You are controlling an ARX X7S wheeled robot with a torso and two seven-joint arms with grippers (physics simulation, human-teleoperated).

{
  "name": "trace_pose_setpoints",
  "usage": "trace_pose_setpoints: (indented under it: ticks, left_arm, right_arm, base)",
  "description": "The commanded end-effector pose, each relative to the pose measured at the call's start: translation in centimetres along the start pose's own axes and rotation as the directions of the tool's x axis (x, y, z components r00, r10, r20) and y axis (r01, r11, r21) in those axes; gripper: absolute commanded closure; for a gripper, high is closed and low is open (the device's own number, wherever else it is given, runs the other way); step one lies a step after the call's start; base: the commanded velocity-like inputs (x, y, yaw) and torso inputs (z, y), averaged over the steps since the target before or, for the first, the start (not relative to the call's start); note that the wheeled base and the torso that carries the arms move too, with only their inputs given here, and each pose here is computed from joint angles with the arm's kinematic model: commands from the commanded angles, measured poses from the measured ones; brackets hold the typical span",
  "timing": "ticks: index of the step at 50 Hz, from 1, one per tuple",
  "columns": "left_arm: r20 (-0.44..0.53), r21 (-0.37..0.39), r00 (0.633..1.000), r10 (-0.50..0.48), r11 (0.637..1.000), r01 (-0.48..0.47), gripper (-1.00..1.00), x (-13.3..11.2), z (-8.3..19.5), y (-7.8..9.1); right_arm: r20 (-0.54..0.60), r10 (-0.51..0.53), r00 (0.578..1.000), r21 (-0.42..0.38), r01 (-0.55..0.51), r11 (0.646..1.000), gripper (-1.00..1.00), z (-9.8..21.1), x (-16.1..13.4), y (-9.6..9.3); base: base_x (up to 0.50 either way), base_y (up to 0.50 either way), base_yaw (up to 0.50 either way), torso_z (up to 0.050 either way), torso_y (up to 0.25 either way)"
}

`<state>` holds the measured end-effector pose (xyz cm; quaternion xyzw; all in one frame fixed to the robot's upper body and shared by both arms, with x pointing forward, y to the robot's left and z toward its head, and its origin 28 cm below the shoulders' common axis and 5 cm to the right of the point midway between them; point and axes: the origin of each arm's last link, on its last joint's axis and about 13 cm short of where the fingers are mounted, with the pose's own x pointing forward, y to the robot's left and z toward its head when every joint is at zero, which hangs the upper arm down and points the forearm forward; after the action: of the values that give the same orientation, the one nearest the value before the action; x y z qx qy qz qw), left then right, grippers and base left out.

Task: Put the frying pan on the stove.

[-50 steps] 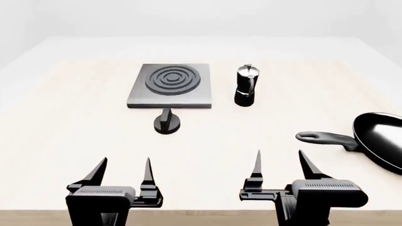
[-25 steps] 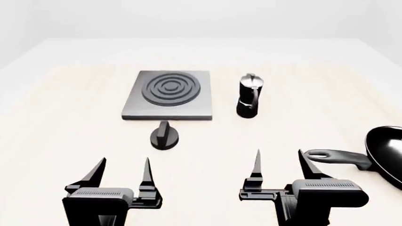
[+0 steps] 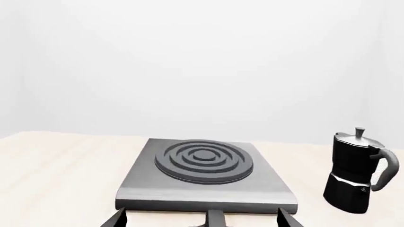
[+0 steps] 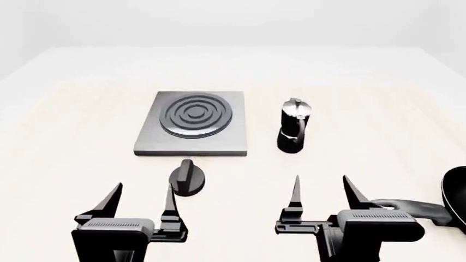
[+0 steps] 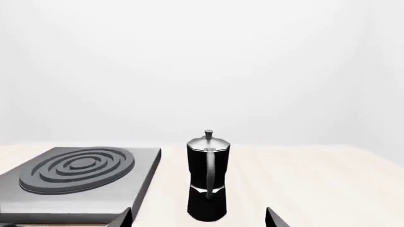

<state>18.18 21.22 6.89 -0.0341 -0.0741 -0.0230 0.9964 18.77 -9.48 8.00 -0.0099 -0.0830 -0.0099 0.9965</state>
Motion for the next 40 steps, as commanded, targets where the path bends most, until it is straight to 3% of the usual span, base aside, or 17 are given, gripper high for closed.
trace_pose_setpoints:
  ticks: [1,25,28,33,40]
  left_arm:
    - [0.004,0.01,1.0,0.001,1.0,-0.001,-1.0,0.0,0.0,0.0]
    - [0.006,0.009,1.0,-0.002,1.0,0.002,-1.0,-0.1,0.0,0.0]
    - [0.006,0.007,1.0,-0.003,1.0,0.003,-1.0,-0.1,0.0,0.0]
    - [0.008,0.005,1.0,-0.002,1.0,0.002,-1.0,-0.1,0.1,0.0]
    - [0.011,0.007,1.0,-0.003,1.0,0.003,-1.0,-0.2,0.1,0.0]
  right_arm:
    - [-0.007,0.003,1.0,0.02,-0.003,1.0,-1.0,-0.1,0.0,0.1]
    - [-0.013,-0.021,1.0,0.025,0.021,0.999,-1.0,-0.3,0.1,0.0]
    - [-0.009,-0.067,0.998,-0.004,0.067,0.998,-1.0,-0.2,0.3,-0.1]
    - [-0.016,-0.134,0.991,0.029,0.135,0.99,-1.0,0.7,0.4,-0.2]
    - [-0.011,-0.33,0.944,0.026,0.33,0.944,-1.0,2.2,0.1,-0.4]
  base:
    - [0.22,0.0,0.0,0.0,0.0]
    - [0.22,0.0,0.0,0.0,0.001]
    - [0.2,0.0,0.0,0.0,0.0]
    - [0.0,0.0,0.0,0.0,0.0]
    - [0.0,0.0,0.0,0.0,0.0]
